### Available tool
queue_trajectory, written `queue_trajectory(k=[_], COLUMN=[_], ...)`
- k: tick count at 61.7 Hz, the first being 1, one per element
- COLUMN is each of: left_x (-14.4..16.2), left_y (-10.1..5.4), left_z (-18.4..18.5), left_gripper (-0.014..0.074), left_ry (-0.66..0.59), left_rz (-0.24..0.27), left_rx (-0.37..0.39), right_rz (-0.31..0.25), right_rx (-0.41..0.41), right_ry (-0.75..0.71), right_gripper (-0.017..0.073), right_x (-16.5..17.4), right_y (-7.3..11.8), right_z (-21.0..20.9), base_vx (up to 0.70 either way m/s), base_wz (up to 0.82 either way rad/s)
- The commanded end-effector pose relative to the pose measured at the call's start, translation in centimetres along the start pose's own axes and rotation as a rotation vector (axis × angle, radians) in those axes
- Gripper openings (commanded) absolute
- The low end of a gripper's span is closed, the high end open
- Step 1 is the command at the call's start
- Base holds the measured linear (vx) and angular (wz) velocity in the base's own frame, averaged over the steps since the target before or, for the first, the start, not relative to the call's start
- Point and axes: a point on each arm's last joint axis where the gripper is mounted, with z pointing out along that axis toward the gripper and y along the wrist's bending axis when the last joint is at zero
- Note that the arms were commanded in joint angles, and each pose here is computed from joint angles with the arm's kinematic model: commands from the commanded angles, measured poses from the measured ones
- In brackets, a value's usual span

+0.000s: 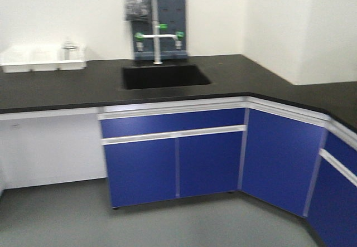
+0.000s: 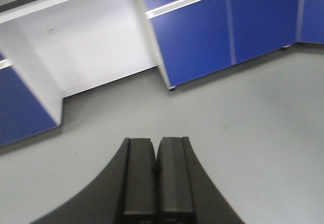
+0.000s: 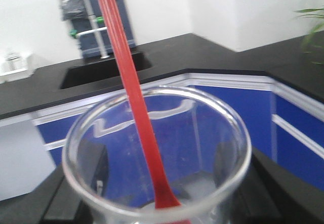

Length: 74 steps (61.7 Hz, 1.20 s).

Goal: Grab beaker from right and move to left
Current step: 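Hold the beaker in the right gripper while the base turns away, then hold the beaker while driving to the counter with white bins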

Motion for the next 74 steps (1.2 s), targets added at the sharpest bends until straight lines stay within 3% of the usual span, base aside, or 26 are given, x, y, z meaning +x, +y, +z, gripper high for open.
queue_trajectory(k=[1,39,74], left_x=[-0.20,-0.20,-0.20], left_y=[-0.02,-0.02,-0.02], left_z=[0.17,0.17,0.17], left_gripper=[-0.0006,-0.0006,-0.0006], left_ry=[-0.070,-0.070,-0.070], left_rz=[0.001,0.001,0.001], left_rx=[-0.009,-0.009,-0.009], right_rz=[-0.009,-0.009,-0.009], right_rx=[-0.060,-0.060,-0.060], right_ry=[-0.079,-0.079,-0.079], right_gripper=[-0.0004,-0.0004,-0.0004], right_x=[-1.52,-1.52,-1.52], right_y=[0.67,0.67,0.67], right_z=[-0.26,-0.26,-0.26], base_vx=[0.05,0.17,0.34], base_wz=[0.68,0.56,0.39])
